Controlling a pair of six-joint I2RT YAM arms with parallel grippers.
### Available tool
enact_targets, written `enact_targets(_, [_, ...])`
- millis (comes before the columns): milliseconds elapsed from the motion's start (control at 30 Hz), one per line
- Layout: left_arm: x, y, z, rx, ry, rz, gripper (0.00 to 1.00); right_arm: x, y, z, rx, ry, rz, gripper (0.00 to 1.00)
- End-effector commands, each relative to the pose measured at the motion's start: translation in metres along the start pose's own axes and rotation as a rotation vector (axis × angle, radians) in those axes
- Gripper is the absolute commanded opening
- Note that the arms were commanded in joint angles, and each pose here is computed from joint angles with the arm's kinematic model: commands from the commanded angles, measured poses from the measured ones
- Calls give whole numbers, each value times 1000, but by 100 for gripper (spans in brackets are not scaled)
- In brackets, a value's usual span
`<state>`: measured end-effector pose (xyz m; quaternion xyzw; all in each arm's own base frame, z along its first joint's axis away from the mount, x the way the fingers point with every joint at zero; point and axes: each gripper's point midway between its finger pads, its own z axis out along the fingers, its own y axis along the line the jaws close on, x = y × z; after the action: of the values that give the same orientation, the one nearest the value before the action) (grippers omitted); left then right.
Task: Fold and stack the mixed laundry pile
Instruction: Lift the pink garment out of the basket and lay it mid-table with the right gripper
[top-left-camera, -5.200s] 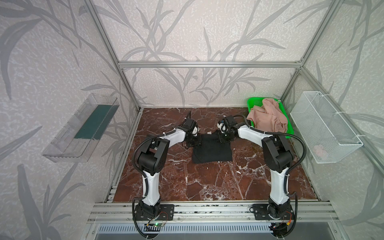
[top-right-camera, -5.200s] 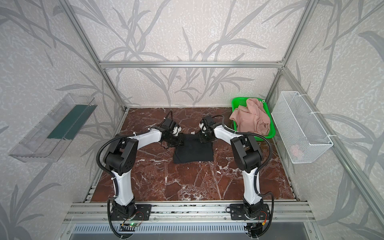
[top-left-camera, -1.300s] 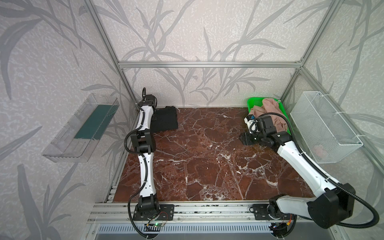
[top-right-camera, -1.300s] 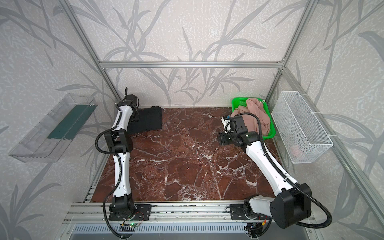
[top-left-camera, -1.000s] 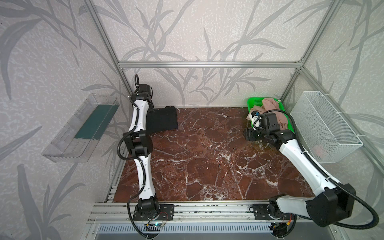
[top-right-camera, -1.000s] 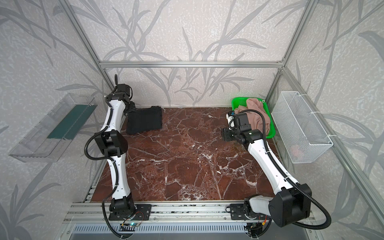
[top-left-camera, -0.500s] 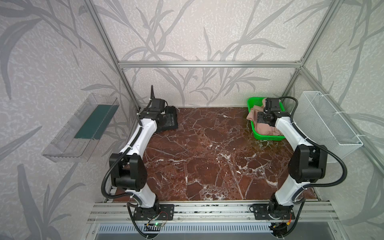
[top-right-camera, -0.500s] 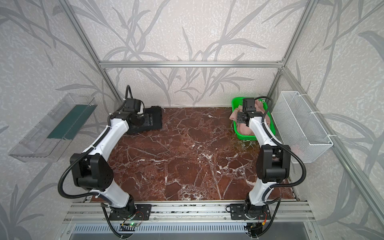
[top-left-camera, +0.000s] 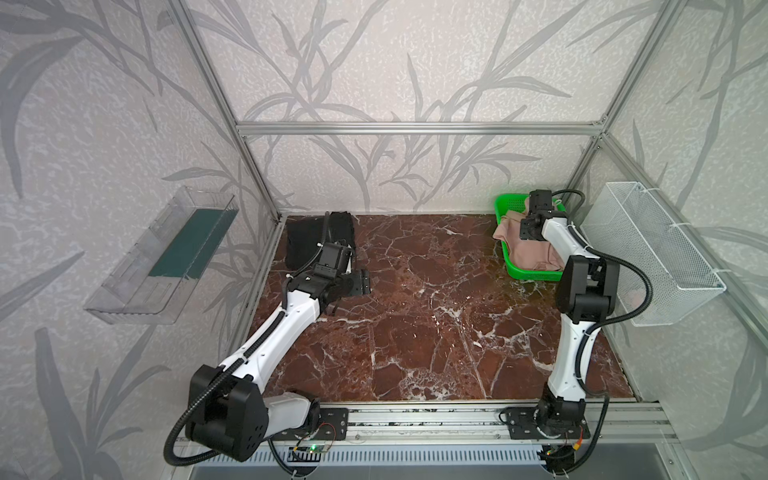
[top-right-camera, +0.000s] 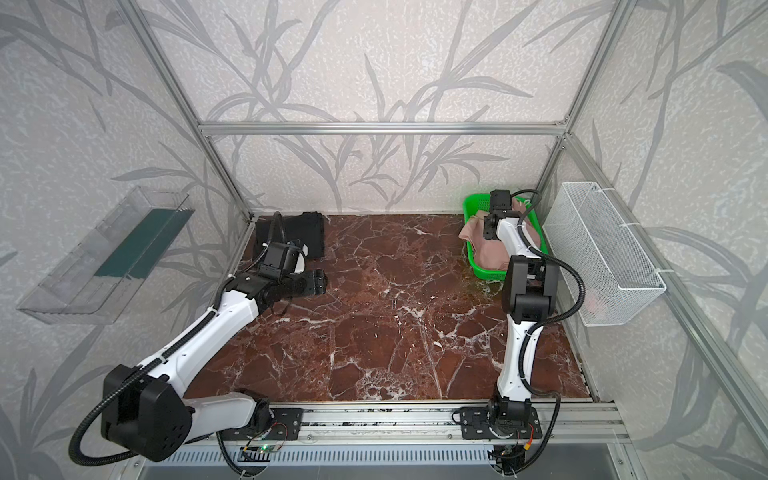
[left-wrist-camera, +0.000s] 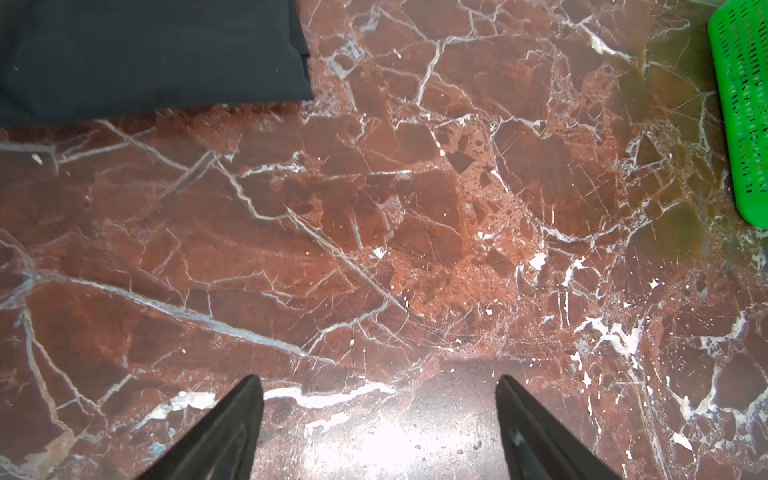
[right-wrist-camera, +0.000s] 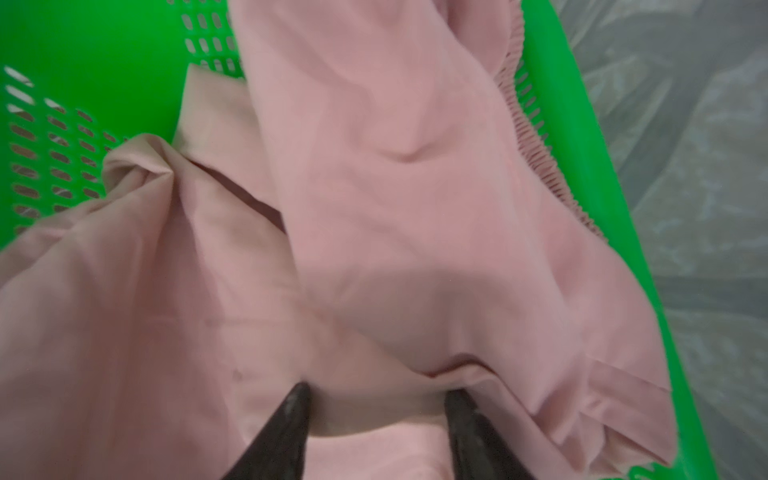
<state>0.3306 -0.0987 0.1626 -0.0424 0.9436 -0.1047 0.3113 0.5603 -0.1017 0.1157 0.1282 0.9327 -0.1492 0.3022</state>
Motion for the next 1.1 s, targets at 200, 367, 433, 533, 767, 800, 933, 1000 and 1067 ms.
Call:
enact_targets(200, [-9, -6, -11, 17, -36, -15, 85, -21, 3, -70, -134, -60, 20, 1])
enact_targets(367, [-10, -9, -8, 32, -31, -20, 85, -56, 6, -161, -206, -244, -15, 0])
enact_targets(433, [-11, -10, -9, 38, -35, -24, 86, -68, 9, -207, -271, -321, -16, 0])
enact_targets(533, [-13, -11, -9, 43, -45, -24, 85, -77, 17, -275, -392, -407, -45, 0])
enact_targets(767, [-27, -17, -13, 56, -70, -10, 85, -55, 80, -443, -713, -593, -318, 0])
enact_targets(800, [-31, -18, -16, 58, -79, -7, 85, -49, 88, -465, -762, -616, -347, 0])
enact_targets(933, [-43, -24, -29, 75, -110, 5, 85, -28, 111, -515, -895, -655, -416, 0])
enact_targets(1000, [-46, -27, -37, 88, -115, 14, 85, -21, 121, -511, -932, -623, -413, 0])
enact_targets(1067, [-46, -29, -47, 105, -123, 22, 84, -10, 133, -486, -937, -563, -403, 0])
